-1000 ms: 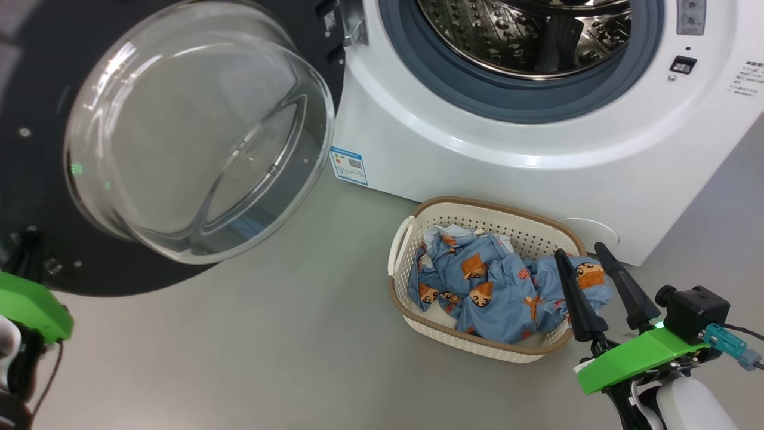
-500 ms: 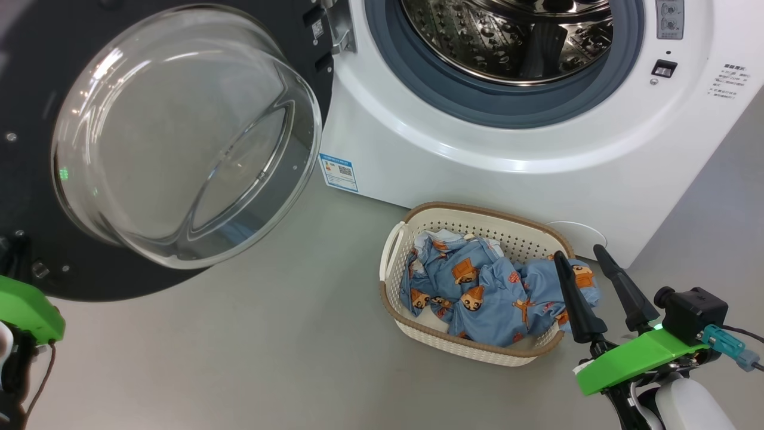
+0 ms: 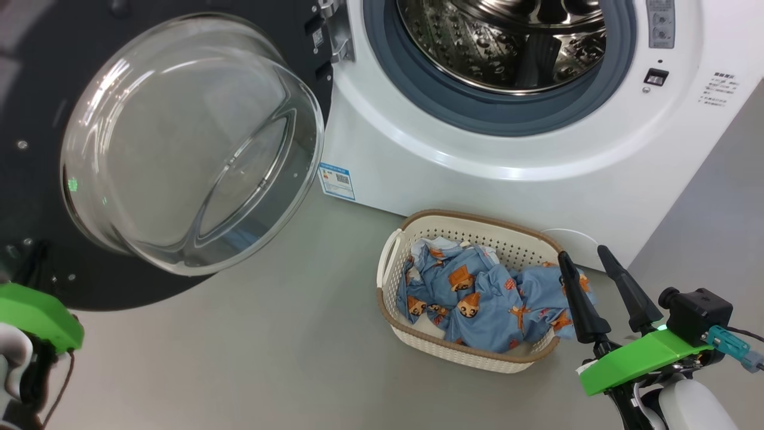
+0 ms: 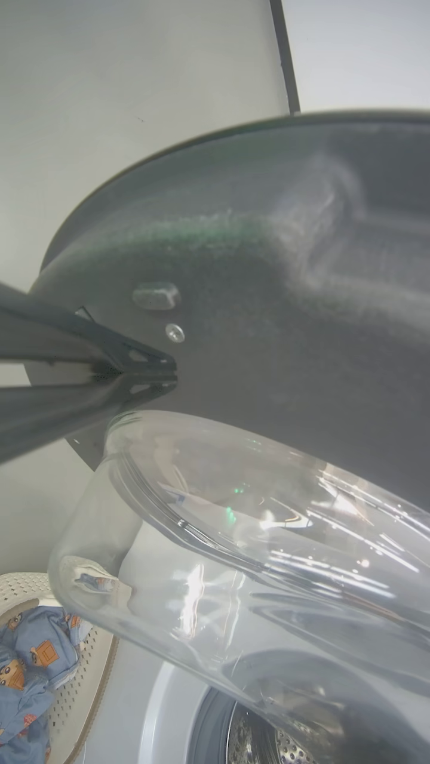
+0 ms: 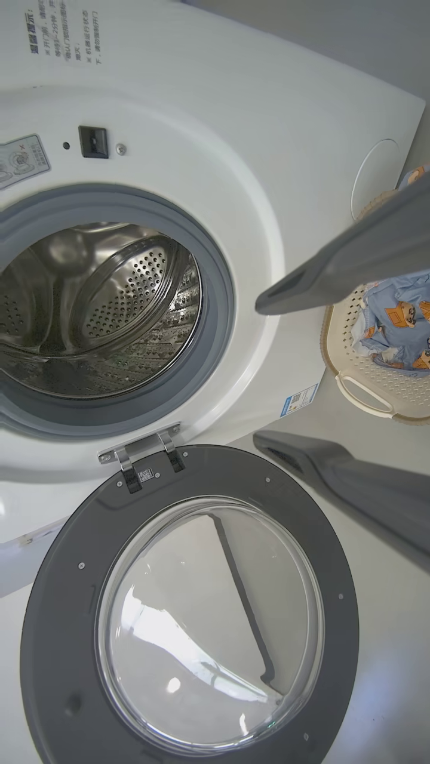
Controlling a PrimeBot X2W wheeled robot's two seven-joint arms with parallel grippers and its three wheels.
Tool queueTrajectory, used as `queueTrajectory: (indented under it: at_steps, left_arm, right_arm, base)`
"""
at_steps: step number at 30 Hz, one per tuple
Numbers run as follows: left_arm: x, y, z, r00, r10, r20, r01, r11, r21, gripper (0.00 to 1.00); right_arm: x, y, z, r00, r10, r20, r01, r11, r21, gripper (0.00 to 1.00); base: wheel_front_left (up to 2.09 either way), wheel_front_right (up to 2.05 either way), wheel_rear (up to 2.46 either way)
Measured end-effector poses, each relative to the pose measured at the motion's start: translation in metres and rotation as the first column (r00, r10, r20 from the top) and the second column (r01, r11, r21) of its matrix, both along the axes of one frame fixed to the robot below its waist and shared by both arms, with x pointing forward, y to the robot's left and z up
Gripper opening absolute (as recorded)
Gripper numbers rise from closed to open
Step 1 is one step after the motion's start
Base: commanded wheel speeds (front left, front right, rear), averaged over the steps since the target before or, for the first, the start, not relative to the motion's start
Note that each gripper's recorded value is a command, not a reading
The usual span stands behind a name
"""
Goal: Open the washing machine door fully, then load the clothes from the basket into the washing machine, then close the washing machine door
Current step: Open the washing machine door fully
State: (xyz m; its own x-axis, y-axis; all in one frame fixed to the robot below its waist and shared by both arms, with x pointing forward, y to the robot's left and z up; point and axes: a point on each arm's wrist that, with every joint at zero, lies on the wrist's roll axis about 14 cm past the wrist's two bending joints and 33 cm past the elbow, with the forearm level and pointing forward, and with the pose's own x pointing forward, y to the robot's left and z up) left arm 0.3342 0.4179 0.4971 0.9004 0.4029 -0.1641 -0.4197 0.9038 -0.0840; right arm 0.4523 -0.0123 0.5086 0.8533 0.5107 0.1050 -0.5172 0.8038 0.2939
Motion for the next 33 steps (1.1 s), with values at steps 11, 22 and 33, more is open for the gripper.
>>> queueTrajectory:
  at_steps: [11,22,33]
  left_arm:
    - [0.004,-0.032,0.016,0.988,-0.064,0.138,0.068,0.997,-0.025,1.0]
    - [0.003,-0.08,0.018,0.968,-0.135,0.212,0.143,0.989,-0.025,1.0]
    - [0.019,-0.139,0.026,0.932,-0.241,0.27,0.256,0.966,-0.02,1.0]
  right_arm:
    - [-0.005,-0.018,0.011,0.999,-0.034,0.033,0.035,0.999,-0.015,1.0]
    - [-0.012,-0.045,0.02,0.994,-0.094,0.058,0.095,0.995,-0.024,1.0]
    - [-0.023,-0.085,0.027,0.98,-0.178,0.086,0.183,0.982,-0.045,1.0]
  base:
    - [0.0,0.0,0.0]
    - [0.0,0.0,0.0]
    - [0.0,0.0,0.0]
